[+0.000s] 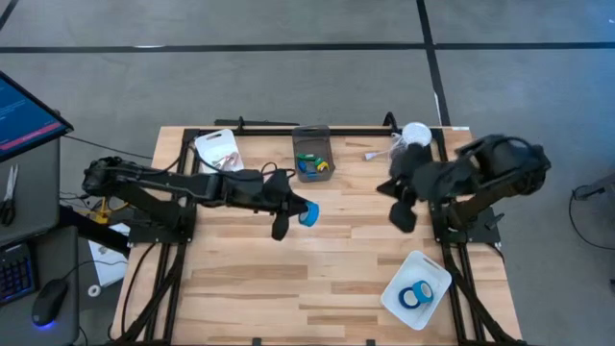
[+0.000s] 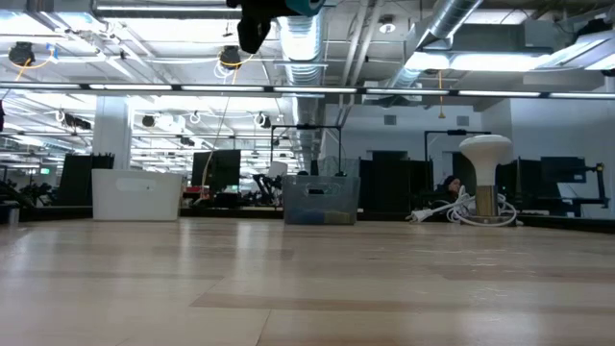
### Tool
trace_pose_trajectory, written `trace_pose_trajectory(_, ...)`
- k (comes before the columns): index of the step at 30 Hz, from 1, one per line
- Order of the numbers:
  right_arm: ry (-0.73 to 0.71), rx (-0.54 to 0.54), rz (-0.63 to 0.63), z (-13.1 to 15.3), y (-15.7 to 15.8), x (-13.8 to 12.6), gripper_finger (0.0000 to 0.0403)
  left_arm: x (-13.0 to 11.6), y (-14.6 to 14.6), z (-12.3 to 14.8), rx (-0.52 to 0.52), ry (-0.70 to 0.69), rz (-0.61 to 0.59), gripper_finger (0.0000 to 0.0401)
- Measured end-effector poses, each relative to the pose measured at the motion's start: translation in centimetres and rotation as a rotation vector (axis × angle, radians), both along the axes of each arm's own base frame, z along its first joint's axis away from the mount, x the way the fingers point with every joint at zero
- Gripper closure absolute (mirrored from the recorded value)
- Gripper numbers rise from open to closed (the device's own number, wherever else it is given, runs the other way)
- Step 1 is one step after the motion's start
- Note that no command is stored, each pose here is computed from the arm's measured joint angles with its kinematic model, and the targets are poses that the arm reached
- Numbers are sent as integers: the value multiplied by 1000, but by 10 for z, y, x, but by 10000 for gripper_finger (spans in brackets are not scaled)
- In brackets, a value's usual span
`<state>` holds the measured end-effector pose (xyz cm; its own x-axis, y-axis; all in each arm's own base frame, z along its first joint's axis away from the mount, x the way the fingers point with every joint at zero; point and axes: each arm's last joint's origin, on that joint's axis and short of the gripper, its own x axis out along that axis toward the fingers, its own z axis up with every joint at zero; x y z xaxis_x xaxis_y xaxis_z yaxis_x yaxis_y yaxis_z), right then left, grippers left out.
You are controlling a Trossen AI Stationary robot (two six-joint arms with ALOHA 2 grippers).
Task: Pick and place Stapler, Stapler remover, tape
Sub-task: Put the light blue tape into the bottom white bin
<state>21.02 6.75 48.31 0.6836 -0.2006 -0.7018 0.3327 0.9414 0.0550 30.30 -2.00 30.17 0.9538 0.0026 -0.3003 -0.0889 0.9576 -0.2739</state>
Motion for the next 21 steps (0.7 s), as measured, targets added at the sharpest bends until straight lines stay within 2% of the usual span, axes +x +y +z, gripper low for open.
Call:
trace_pose_trajectory(6,-68,14,25,-36,13,17,403,3,6,12,-22,-127,-42,384)
trace_pose_trajectory(11,-199,60,19,-67,12,16,403,4,10,17,-28,-184,-56,384)
trace_pose_trajectory(21,-706,149,33,-123,-4,7,403,4,15,23,-33,-240,-75,384)
